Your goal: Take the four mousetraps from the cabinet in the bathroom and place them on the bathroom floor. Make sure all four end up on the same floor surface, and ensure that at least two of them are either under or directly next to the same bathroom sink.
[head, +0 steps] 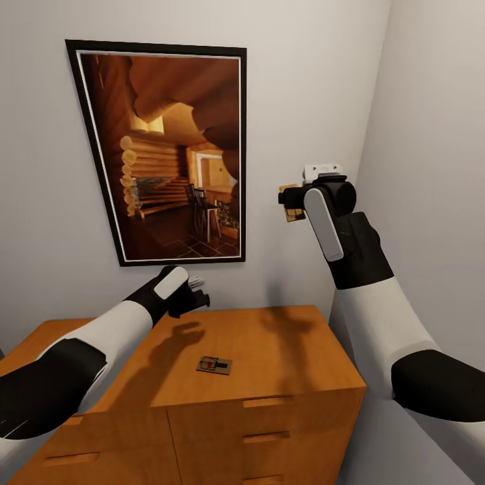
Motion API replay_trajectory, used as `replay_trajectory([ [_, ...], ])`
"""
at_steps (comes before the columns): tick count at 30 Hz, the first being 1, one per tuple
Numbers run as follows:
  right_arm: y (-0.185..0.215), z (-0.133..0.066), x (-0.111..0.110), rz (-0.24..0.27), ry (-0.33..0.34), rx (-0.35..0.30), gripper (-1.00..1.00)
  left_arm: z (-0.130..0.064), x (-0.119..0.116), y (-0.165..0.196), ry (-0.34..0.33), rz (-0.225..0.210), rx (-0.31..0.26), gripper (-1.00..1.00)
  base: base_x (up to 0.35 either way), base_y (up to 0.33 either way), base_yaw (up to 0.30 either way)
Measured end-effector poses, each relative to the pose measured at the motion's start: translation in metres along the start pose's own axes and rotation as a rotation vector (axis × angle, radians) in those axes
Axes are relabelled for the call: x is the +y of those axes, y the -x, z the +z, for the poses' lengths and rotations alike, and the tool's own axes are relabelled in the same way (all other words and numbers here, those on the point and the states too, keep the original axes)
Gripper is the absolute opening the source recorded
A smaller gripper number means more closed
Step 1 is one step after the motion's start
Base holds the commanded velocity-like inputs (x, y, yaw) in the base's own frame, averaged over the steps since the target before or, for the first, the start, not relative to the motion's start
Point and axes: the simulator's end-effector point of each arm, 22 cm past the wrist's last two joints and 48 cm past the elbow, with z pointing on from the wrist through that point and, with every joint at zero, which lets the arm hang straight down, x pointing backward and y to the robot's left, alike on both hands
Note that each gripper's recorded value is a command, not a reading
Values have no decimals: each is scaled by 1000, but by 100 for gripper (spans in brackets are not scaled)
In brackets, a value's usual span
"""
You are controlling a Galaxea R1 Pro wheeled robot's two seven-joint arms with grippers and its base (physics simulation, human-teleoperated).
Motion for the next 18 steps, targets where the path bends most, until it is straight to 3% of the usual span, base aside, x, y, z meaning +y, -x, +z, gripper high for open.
replay_trajectory([
  [18,0,0,0,1,0,0,-100,-3,3,-9,65,-30,18,100,0,0,0],
])
